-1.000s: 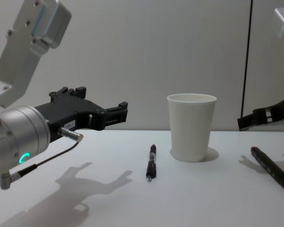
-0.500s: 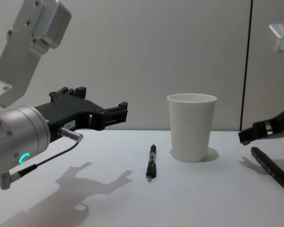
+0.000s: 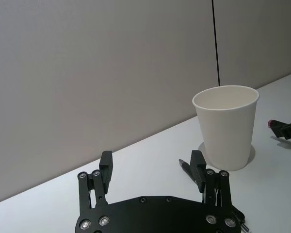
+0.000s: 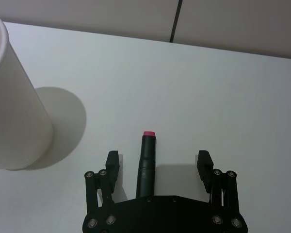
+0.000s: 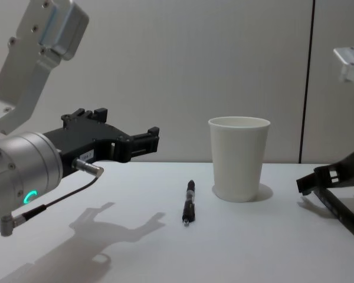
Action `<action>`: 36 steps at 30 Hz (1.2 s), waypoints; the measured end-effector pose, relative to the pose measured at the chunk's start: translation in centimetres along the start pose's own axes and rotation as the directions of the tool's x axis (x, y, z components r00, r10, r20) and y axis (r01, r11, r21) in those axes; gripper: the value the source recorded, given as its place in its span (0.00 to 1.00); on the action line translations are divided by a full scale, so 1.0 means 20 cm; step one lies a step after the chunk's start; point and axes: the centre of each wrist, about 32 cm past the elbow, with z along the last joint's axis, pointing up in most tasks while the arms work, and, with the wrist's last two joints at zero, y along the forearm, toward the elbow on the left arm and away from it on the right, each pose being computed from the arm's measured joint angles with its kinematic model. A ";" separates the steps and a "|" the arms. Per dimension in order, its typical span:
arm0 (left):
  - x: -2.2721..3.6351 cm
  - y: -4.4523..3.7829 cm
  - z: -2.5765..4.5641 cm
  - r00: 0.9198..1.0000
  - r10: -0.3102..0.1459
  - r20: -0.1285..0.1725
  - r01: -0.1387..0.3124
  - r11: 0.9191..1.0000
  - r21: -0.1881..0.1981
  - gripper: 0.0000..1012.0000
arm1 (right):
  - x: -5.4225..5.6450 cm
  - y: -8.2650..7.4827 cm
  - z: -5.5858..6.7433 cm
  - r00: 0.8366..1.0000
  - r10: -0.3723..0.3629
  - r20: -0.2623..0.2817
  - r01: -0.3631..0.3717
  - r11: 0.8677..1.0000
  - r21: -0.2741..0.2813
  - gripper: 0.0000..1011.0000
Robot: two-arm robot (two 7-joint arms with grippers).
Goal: Place the pen into the pen holder.
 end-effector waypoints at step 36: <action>0.000 0.000 0.000 1.000 0.000 0.000 0.000 1.000 0.000 0.99 | -0.03 0.05 -0.04 1.000 0.014 0.012 -0.014 1.000 0.003 0.51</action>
